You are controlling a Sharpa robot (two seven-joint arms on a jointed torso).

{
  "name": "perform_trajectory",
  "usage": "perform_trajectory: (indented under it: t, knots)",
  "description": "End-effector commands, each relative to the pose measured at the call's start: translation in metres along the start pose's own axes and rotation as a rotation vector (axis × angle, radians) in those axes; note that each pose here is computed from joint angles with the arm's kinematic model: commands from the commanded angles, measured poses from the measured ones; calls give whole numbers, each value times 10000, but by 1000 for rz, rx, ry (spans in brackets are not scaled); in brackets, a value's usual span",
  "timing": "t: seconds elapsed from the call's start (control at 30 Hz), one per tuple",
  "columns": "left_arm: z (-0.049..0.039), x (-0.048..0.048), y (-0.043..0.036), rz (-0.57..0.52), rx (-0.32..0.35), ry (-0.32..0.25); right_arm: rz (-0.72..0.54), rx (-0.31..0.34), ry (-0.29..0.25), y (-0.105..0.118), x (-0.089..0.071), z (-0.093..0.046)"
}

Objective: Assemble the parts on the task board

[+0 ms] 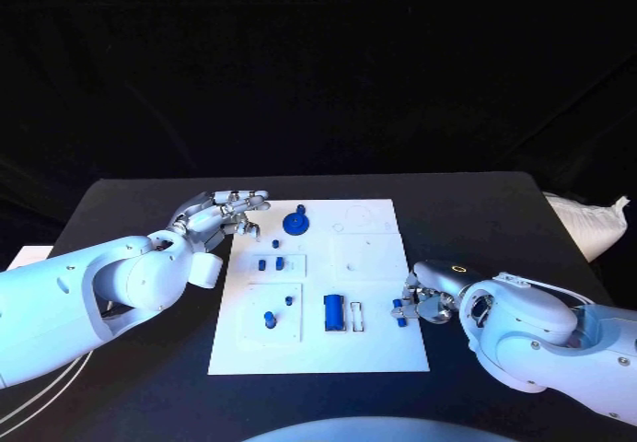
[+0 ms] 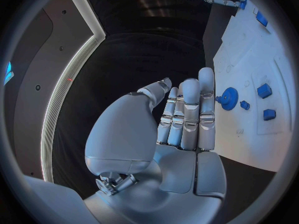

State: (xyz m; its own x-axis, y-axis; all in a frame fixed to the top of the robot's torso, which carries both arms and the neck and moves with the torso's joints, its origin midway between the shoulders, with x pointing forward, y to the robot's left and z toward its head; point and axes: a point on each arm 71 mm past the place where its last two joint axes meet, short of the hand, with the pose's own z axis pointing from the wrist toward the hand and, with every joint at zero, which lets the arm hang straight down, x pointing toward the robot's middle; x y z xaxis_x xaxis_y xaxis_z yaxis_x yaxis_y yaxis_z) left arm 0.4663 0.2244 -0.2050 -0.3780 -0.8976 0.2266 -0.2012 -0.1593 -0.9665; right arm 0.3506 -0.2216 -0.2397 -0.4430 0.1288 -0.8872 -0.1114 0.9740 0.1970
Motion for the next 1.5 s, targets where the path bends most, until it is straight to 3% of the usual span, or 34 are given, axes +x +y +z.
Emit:
perform_trajectory:
  t: [0.03,0.53,0.8,1.0,1.5]
  knots:
    - [0,25,-2,-4,5,22,-58,28,57,-1,105,14]
    - [-7,24,-3,-3,4,23,-316,9,14,154,186,99]
    - [-7,20,-2,-4,3,21,-345,0,5,191,212,118]
    - [-9,21,-2,-4,3,23,-249,1,-10,191,203,113]
    - [-14,14,-1,-5,0,26,106,-28,-116,238,105,38]
